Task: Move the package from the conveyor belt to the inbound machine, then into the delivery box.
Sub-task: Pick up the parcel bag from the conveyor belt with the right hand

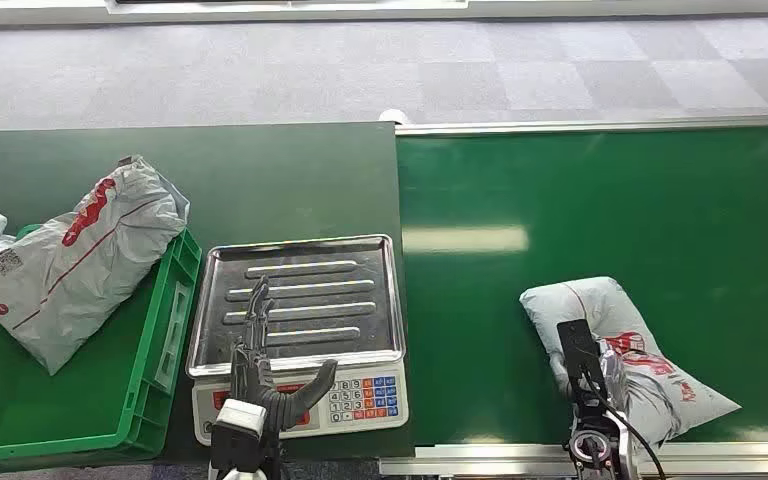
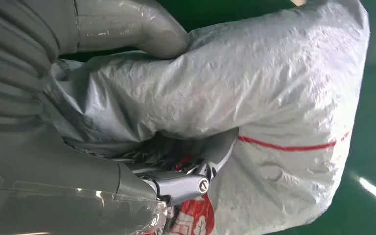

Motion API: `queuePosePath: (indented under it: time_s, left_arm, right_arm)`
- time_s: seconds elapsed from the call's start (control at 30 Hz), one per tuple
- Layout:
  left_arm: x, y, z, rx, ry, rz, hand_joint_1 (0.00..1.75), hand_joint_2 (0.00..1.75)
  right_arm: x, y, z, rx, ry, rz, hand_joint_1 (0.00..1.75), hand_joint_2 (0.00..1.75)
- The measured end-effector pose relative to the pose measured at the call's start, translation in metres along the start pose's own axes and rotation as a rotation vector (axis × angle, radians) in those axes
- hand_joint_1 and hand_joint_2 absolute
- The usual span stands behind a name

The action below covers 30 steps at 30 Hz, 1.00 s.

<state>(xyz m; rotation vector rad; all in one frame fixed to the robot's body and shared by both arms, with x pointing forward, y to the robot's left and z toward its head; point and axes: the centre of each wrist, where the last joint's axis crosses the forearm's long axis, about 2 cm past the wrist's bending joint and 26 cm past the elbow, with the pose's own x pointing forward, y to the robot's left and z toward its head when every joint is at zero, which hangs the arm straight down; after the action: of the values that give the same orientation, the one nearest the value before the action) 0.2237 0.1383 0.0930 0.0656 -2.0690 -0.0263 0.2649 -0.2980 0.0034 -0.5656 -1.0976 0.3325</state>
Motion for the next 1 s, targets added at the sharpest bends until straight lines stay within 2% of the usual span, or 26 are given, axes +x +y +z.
queuePosePath:
  time_s: [0.2, 0.4, 0.6, 0.77, 1.0]
  left_arm:
    - [0.000, 0.001, 0.000, 0.013, 0.002, -0.008, 0.00, 1.75]
    - [-0.001, 0.003, 0.000, 0.034, -0.007, -0.019, 0.00, 1.75]
    - [-0.001, 0.004, -0.001, 0.046, -0.027, -0.021, 0.00, 1.75]
    - [-0.001, 0.005, -0.004, 0.054, -0.047, -0.024, 0.00, 1.75]
    - [-0.001, 0.007, -0.011, 0.067, -0.068, -0.031, 0.00, 1.75]
  right_arm:
    - [0.004, 0.002, -0.002, -0.045, -0.083, -0.014, 1.75, 1.75]
    - [0.014, -0.001, 0.006, -0.224, -0.300, -0.119, 1.75, 1.75]
    - [0.035, -0.012, 0.020, -0.408, -0.506, -0.197, 1.75, 1.75]
    - [0.056, -0.022, 0.033, -0.544, -0.631, -0.331, 1.75, 1.75]
    - [0.079, -0.024, 0.040, -0.492, -0.724, -0.503, 1.75, 1.75]
